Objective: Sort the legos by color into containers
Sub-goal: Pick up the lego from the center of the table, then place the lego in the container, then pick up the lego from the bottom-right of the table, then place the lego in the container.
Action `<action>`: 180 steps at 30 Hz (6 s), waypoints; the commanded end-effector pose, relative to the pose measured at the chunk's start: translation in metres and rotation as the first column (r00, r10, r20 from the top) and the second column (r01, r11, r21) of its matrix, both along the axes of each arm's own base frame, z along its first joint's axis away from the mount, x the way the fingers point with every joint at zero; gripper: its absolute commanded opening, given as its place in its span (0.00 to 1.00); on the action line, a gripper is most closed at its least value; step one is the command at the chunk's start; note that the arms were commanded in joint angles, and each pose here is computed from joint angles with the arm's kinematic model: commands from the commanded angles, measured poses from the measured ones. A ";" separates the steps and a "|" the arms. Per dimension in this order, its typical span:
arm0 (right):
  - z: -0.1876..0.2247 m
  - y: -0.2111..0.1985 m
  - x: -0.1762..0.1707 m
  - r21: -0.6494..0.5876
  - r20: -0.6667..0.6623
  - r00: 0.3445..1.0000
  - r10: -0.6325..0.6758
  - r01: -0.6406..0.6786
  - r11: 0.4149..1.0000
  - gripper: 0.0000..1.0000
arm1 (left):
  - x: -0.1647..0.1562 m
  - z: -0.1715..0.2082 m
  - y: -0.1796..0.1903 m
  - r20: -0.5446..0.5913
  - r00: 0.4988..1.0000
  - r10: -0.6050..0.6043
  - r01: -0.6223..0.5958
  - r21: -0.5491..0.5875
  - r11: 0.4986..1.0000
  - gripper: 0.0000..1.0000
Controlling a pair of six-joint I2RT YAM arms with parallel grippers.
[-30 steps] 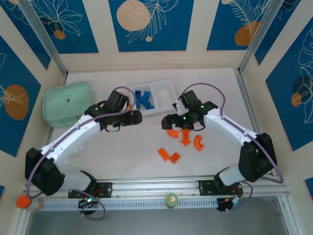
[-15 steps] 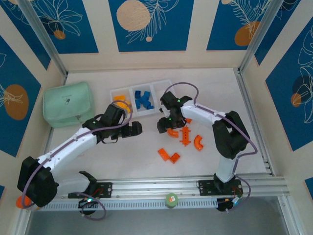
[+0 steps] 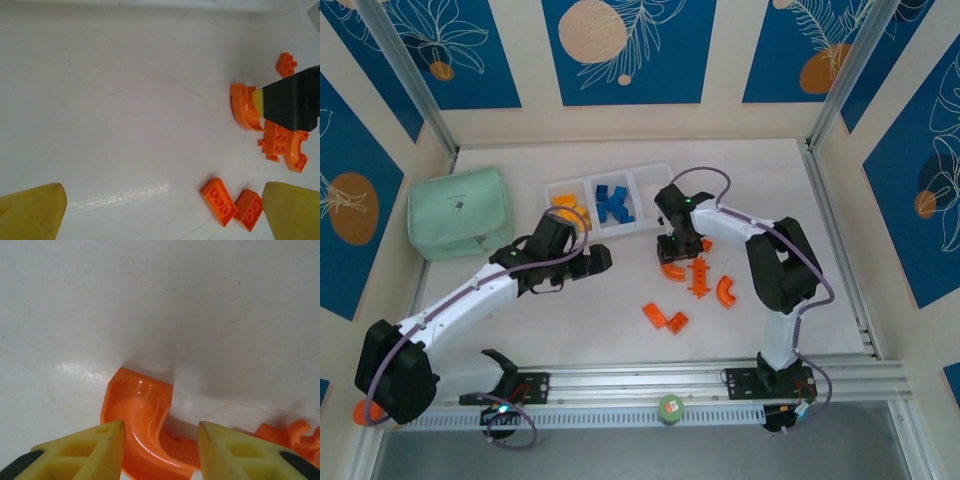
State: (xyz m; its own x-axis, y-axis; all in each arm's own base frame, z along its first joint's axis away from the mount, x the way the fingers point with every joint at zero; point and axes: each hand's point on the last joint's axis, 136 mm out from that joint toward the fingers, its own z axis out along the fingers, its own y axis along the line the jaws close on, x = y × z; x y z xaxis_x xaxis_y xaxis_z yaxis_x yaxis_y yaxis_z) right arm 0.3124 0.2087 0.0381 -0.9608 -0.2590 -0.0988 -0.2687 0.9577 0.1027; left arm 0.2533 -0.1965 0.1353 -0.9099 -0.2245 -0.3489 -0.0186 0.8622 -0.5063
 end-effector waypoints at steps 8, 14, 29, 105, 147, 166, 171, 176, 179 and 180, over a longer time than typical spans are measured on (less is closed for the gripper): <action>-0.016 0.013 -0.003 0.016 -0.027 1.000 -0.002 0.003 1.000 0.24 | 0.007 0.003 -0.006 0.003 1.000 0.019 -0.019 -0.025 1.000 0.99; -0.008 0.014 -0.004 0.044 -0.006 1.000 -0.016 0.016 0.999 0.09 | 0.010 0.005 -0.009 0.004 1.000 0.007 -0.007 -0.020 1.000 0.99; 0.089 0.030 0.045 0.260 0.131 0.986 -0.099 0.062 0.964 0.04 | 0.024 0.029 -0.020 0.055 0.998 -0.027 0.029 -0.035 0.999 0.99; 0.017 -0.123 -0.079 0.189 -0.073 0.753 -0.654 0.654 0.732 0.44 | -0.022 0.025 -0.110 0.073 0.968 -0.241 0.247 -0.082 0.966 0.99; -0.019 -0.133 -0.047 0.070 -0.040 0.785 -0.618 0.619 0.782 0.44 | -0.018 0.018 -0.123 0.060 0.958 -0.280 0.281 -0.017 0.959 0.99; 0.071 -0.089 0.010 0.149 0.132 0.879 -0.459 0.440 0.885 0.32 | 0.004 0.039 -0.087 0.087 0.972 -0.216 0.217 0.005 0.976 0.99; 0.086 -0.044 0.055 0.180 0.158 0.901 -0.403 0.375 0.909 0.32 | 0.014 0.047 -0.064 0.093 0.981 -0.169 0.169 0.008 0.986 0.99; 0.092 -0.007 0.107 0.197 0.194 0.912 -0.362 0.325 0.925 0.32 | 0.022 0.053 -0.046 0.098 0.986 -0.134 0.133 0.014 0.991 0.99; 0.095 0.009 0.138 0.228 0.208 0.908 -0.363 0.316 0.921 0.32 | 0.027 0.055 -0.038 0.107 0.987 -0.116 0.114 0.026 0.993 0.99; 0.097 0.015 0.148 0.235 0.219 0.905 -0.364 0.313 0.920 0.32 | 0.029 0.056 -0.035 0.109 0.988 -0.109 0.107 0.026 0.994 0.99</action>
